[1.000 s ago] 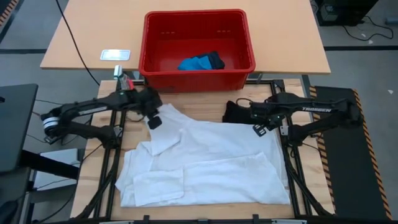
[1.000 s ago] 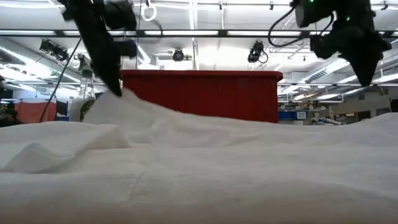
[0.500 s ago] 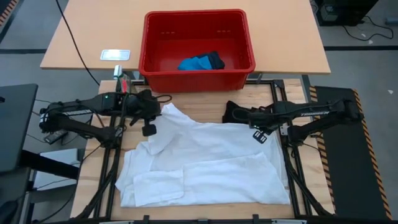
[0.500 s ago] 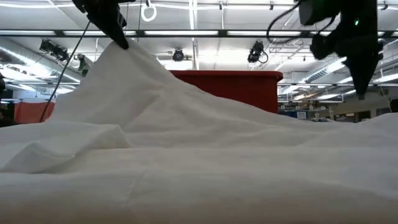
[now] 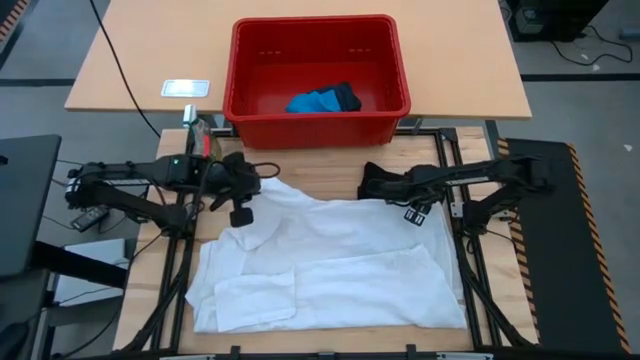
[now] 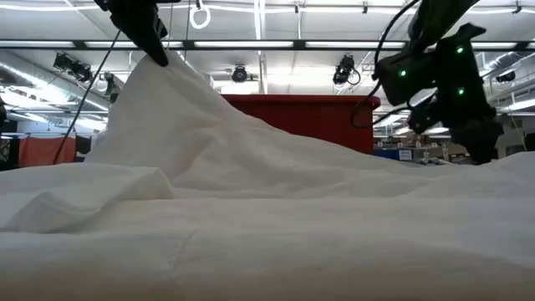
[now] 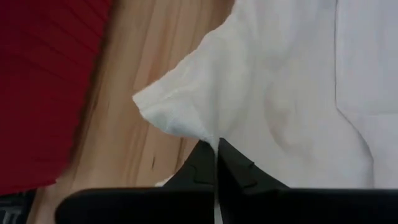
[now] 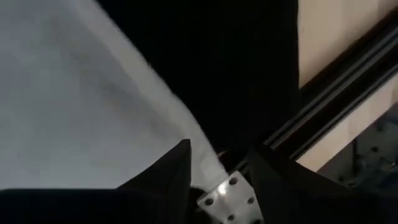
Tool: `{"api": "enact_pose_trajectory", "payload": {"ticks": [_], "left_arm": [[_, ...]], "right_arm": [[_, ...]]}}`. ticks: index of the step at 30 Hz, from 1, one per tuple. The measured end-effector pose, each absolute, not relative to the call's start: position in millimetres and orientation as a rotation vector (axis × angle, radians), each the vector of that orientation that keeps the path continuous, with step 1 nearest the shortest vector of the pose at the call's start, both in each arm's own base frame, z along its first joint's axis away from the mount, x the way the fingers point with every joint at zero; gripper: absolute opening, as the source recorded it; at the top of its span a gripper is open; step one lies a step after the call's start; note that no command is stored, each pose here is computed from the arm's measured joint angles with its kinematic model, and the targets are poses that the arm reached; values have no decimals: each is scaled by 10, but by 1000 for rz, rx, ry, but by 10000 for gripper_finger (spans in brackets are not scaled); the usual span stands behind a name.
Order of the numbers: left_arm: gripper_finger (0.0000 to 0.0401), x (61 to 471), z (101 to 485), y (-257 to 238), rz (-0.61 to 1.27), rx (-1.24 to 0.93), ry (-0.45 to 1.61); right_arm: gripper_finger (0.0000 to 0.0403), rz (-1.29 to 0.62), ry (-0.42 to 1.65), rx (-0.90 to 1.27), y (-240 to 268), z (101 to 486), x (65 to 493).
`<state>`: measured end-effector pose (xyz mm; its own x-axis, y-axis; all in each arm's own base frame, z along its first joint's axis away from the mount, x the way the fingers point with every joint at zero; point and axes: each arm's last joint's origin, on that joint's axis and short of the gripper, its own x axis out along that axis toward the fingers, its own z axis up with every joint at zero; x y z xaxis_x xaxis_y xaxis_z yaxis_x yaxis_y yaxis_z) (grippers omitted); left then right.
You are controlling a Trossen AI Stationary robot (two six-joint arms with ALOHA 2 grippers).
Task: Fold laundry
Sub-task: Fold the white polo shirt on the table
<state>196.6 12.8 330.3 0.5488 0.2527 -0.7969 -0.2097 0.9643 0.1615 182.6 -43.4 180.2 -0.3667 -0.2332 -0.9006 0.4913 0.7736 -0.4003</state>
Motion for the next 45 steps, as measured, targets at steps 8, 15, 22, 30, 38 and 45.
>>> {"api": "enact_pose_trajectory", "payload": {"ticks": [8,15,22,30,38,45], "left_arm": [[0,1922,3272,83,284,41,1004],[0,1898,3260,93,296,50,1030],[0,1867,3245,113,303,93,1069],[0,1757,3195,223,335,116,1196],[0,1865,3139,101,315,-4,1188],[0,1936,3015,-411,260,-38,1239]], "right_arm": [[147,-648,1869,179,-490,1673,1894],[121,-573,1870,239,-475,1698,1884],[20,-599,1907,281,-464,1735,1855],[6,-654,1807,362,-358,2100,1856],[2,-606,1740,462,-70,2301,1836],[2,-599,1799,510,312,2320,1768]]}}
